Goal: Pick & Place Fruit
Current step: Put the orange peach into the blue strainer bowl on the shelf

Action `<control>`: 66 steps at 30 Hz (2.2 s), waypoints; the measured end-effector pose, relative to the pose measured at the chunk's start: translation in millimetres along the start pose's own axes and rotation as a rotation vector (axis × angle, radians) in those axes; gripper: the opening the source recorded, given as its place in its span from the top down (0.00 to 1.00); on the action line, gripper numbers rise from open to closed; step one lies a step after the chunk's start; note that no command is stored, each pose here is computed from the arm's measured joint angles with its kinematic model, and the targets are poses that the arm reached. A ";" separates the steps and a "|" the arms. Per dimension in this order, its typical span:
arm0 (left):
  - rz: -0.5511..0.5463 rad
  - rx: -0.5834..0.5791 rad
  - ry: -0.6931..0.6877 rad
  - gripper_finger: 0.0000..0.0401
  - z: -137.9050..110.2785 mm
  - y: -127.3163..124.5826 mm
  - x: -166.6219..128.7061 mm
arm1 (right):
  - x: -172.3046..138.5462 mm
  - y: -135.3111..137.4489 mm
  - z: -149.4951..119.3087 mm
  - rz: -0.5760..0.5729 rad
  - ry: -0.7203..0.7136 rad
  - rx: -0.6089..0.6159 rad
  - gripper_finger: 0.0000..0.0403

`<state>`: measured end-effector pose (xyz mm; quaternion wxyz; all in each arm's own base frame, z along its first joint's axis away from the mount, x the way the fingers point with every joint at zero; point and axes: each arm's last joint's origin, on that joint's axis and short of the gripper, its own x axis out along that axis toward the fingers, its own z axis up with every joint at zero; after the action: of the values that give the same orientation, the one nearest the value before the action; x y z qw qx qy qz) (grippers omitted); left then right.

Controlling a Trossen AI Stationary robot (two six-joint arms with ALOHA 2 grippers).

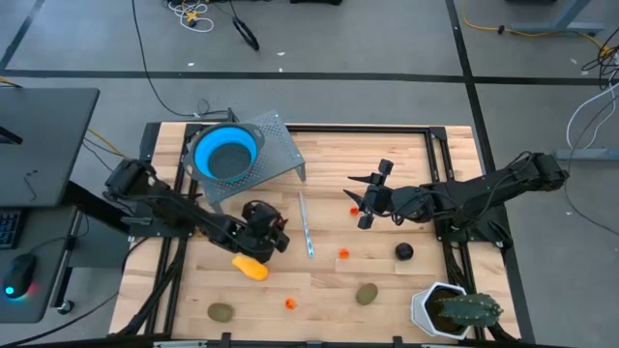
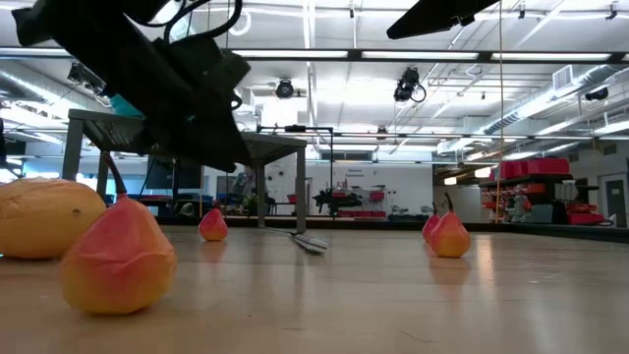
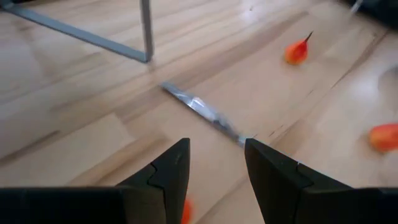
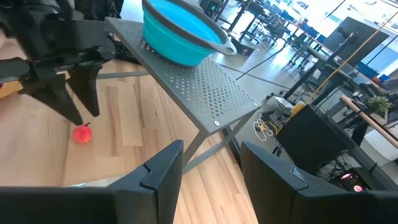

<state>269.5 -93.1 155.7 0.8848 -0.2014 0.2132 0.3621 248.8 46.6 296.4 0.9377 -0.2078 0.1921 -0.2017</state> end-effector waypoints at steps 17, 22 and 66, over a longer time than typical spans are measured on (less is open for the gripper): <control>0.101 -0.006 -0.055 0.59 -42.6 -1.5 21.4 | 0.2 0.3 -0.1 0.016 -0.003 0.000 0.58; 0.108 0.000 -0.046 0.59 -42.7 -0.2 20.9 | 0.6 -0.2 -0.4 0.015 0.000 -0.001 0.58; 0.135 0.042 0.026 0.94 -17.6 13.9 -7.5 | 0.8 -0.4 -0.5 0.014 0.001 -0.001 0.58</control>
<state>250.5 -97.1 142.2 0.8595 -0.1724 0.2454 0.4139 249.1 45.8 296.0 0.9389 -0.2067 0.1938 -0.1952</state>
